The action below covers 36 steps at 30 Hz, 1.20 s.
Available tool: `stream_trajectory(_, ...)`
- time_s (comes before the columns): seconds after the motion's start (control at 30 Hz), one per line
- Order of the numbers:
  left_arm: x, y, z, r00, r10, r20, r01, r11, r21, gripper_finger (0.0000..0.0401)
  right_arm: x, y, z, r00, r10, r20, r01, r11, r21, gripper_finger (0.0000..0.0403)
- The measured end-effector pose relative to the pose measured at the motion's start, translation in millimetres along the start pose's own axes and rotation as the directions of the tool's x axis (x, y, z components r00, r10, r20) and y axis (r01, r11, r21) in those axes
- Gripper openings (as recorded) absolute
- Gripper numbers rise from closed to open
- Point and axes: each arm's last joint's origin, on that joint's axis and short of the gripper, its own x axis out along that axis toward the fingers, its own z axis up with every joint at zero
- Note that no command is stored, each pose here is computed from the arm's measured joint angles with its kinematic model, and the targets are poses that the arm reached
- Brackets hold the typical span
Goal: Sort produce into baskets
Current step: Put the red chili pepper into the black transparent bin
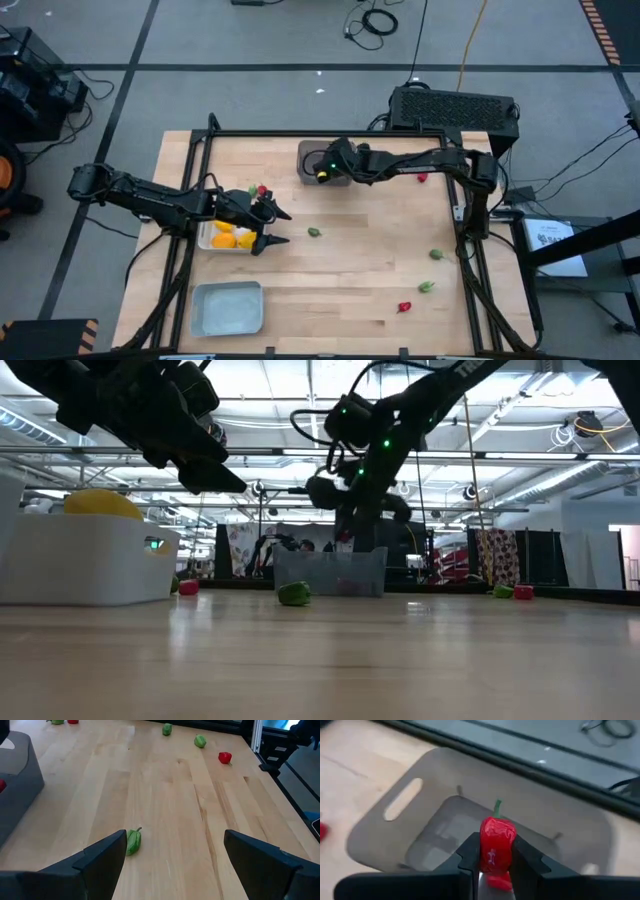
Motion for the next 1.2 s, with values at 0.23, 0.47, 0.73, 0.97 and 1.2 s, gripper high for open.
stream_trajectory(0.23,0,0,0,1.000,0.000,0.001,0.000,1.000,0.002,0.0341,10,2,-4,0.998,0.052,-0.035,-0.053,0.998,-0.022,0.0083)
stream_trajectory(0.47,0,0,0,1.000,-0.001,0.002,0.001,1.000,0.002,0.0341,10,4,-2,0.998,0.068,-0.012,-0.068,0.997,-0.032,0.0144)
stream_trajectory(0.73,0,0,-1,1.000,0.002,-0.013,-0.002,1.000,0.000,0.0341,10,4,-3,0.995,0.090,-0.033,-0.091,0.995,-0.032,0.0197)
stream_trajectory(0.97,0,2,-7,0.997,0.033,-0.067,-0.033,0.999,-0.006,0.0341,3,16,7,0.954,0.269,-0.133,-0.277,0.960,-0.040,0.0207)
stream_trajectory(1.2,0,2,-7,0.996,0.054,-0.073,-0.057,0.998,-0.038,0.0341,-40,17,32,0.902,0.241,-0.358,-0.296,0.949,-0.107,0.0203)
